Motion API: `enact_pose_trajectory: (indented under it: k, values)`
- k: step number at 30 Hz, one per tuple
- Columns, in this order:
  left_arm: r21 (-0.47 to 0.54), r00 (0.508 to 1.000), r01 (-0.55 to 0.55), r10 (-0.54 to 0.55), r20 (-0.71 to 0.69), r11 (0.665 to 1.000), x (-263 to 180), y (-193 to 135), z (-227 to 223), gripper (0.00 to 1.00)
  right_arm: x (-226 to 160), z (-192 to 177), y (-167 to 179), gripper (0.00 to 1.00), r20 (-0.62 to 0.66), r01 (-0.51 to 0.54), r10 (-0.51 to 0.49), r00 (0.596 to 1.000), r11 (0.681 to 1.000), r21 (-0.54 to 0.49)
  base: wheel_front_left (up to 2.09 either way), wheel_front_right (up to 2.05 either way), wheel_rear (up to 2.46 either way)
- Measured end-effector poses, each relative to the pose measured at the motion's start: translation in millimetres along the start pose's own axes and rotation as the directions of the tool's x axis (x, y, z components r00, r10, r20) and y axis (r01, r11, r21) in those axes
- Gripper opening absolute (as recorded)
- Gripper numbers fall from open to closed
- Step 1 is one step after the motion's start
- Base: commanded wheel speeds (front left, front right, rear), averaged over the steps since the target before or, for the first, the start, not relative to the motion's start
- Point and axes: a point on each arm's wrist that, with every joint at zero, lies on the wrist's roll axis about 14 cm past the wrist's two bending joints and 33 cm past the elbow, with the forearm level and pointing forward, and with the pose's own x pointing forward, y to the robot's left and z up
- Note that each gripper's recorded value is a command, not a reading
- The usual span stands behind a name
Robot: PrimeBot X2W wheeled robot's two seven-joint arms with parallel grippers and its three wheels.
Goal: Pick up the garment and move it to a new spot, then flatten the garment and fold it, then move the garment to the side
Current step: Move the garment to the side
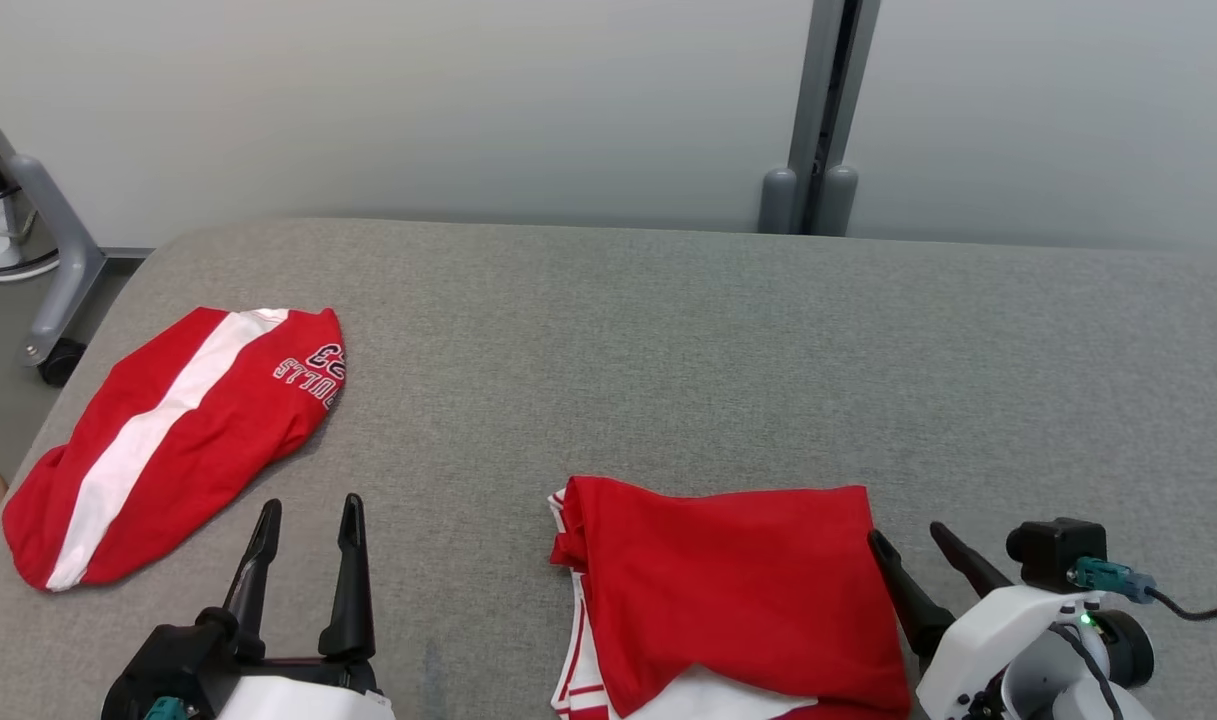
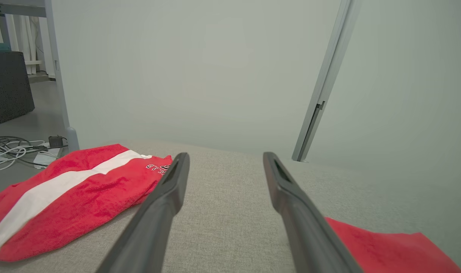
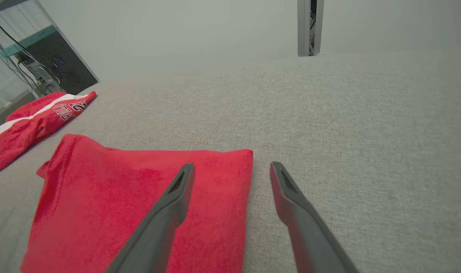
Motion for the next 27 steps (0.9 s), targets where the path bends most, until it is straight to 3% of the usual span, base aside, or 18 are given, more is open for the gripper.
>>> enact_pose_trajectory:
  k: [6, 12, 18, 19, 20, 21, 27]
  values:
    - [-0.001, 0.999, -0.047, 0.047, 0.005, 0.999, -8, 14, 3, 1.00, 8, -48, -1, 1.00, -0.236, 0.020, -0.007, 0.972, 0.998, 0.051, 0.00, 0.00, 0.00]
    - [0.005, 0.996, -0.091, 0.091, 0.009, 0.996, -14, 29, 4, 1.00, 5, -87, 4, 1.00, -0.449, 0.032, 0.016, 0.894, 0.995, 0.097, 0.00, 0.00, 0.00]
    - [0.006, 0.995, -0.101, 0.101, 0.005, 0.995, -16, 32, 4, 1.00, 8, -90, 5, 1.00, -0.481, 0.039, 0.024, 0.876, 0.992, 0.122, 0.00, 0.00, 0.00]
    - [0.006, 0.995, -0.102, 0.102, 0.005, 0.995, -16, 32, 4, 1.00, 8, -89, 6, 0.47, -0.477, 0.039, 0.026, 0.879, 0.991, 0.125, 0.00, 0.00, 0.00]
    - [0.007, 0.995, -0.102, 0.102, 0.005, 0.995, -16, 32, 4, 1.00, 9, -87, 6, 0.10, -0.467, 0.040, 0.025, 0.884, 0.991, 0.129, 0.00, 0.00, 0.00]
    - [0.007, 0.995, -0.101, 0.101, 0.004, 0.995, -15, 32, 3, 1.00, 10, -85, 6, 0.00, -0.456, 0.039, 0.025, 0.890, 0.991, 0.131, 0.00, 0.00, 0.00]
    - [0.008, 0.997, -0.083, 0.083, 0.005, 0.996, -10, 27, 3, 1.00, 15, -59, 5, 0.00, -0.340, 0.021, 0.018, 0.940, 0.994, 0.111, 0.00, 0.00, 0.00]
